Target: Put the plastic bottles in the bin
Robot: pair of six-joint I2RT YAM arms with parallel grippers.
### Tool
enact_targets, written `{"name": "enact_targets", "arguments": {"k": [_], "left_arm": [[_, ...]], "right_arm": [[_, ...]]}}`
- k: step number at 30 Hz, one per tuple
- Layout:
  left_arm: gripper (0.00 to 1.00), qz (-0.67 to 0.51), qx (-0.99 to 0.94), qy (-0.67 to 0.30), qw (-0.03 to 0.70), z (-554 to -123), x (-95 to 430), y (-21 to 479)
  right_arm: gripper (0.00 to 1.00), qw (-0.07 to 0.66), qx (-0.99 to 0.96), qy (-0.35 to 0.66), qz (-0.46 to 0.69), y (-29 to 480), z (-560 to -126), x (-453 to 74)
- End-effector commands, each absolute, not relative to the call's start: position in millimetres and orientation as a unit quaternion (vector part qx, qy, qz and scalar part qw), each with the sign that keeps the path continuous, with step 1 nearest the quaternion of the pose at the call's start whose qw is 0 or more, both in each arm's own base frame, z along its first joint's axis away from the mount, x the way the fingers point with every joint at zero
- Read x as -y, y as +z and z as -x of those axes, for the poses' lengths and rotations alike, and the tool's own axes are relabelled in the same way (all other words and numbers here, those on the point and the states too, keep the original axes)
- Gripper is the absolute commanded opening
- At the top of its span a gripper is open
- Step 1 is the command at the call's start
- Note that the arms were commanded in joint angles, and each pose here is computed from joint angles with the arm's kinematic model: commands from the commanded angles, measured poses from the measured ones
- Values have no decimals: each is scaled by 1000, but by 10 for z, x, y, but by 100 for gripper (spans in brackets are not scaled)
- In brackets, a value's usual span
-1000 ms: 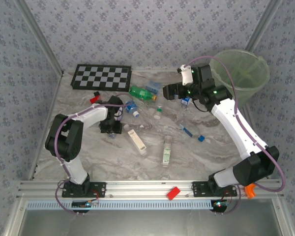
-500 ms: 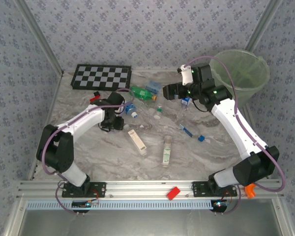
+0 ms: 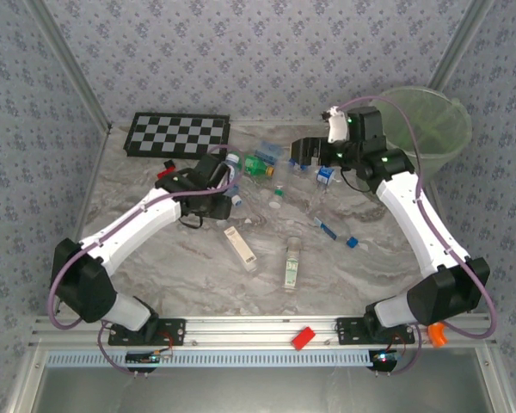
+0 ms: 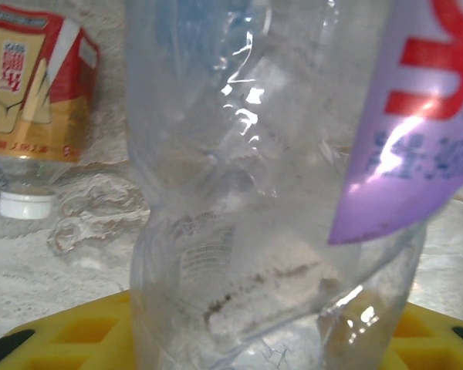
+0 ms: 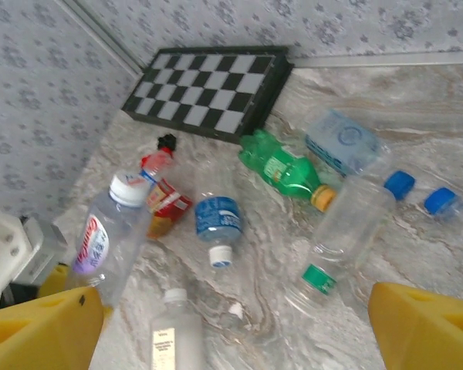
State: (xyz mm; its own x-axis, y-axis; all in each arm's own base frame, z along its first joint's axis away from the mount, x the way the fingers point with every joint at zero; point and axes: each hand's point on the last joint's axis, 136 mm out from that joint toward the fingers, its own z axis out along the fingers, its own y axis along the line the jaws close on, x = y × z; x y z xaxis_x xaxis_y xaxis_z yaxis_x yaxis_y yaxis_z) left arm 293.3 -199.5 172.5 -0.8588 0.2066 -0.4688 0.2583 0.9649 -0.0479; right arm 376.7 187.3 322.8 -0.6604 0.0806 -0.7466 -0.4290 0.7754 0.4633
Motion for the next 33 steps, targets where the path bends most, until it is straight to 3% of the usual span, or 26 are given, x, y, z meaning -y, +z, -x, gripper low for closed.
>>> {"name": "enact_targets", "arguments": {"k": [1,7,24,29,33], "left_arm": [[51,-126,-947,-85,282,-2943,2203,2083],[51,-163,-933,-100,304,-2863,2531,2312],[51,-231,-910,-106,328,-2610,2990,2571],[51,-236,-906,-113,331,-2566,3056,2615],[51,-242,-906,-111,328,-2543,3091,2615]], "right_arm": [[84,398,-815,410,95,3504,-3690,-1986],[67,366,-791,482,89,3525,-3639,-2200],[62,313,-811,487,87,3229,-3507,-2495],[58,307,-811,490,87,3220,-3490,-2509],[47,307,-809,493,89,3240,-3463,-2506]]}}
